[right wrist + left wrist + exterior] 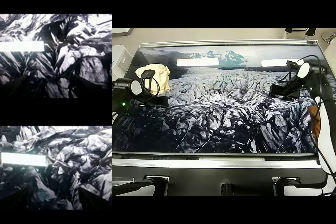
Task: Fold the clothes and pants, and hang the long-sleeved shirts on hangers.
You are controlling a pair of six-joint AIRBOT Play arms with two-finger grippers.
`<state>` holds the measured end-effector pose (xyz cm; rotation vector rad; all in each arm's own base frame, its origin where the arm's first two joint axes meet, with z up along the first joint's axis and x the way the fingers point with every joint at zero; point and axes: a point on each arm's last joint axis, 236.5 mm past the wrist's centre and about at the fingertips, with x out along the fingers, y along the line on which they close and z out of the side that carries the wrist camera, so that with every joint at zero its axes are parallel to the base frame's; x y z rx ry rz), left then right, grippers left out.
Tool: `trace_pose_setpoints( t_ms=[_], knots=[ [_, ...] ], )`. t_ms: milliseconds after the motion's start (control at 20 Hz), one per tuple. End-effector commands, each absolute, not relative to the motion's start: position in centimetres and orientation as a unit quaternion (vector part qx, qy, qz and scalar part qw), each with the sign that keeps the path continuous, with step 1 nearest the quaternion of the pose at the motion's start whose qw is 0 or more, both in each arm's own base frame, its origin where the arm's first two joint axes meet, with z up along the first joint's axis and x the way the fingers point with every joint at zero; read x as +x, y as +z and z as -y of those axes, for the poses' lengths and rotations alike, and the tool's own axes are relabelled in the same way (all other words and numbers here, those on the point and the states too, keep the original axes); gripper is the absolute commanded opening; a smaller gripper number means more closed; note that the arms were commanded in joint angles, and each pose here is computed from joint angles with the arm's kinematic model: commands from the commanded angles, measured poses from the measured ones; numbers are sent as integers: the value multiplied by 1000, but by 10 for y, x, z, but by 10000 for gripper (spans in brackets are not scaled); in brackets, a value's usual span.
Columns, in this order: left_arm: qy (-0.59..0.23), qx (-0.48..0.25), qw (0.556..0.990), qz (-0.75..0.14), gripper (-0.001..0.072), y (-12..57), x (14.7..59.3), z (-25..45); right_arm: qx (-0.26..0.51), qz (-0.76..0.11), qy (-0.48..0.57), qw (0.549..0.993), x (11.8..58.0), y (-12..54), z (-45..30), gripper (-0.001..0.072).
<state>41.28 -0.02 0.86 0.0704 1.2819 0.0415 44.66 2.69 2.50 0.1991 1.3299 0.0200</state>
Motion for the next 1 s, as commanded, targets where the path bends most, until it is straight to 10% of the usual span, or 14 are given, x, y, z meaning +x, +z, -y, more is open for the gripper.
trace_pose_setpoints(
  t_ms=[0, 950],
  knots=[
    [20, 34, 801, -598, 720, 9, 413, 0, 91, -616, 10, 783, 447, 25, -27, 699],
    [-7, -11, 849, -528, 719, 13, 456, 25, 92, -612, 10, 785, 449, 26, -27, 697]
  ],
)
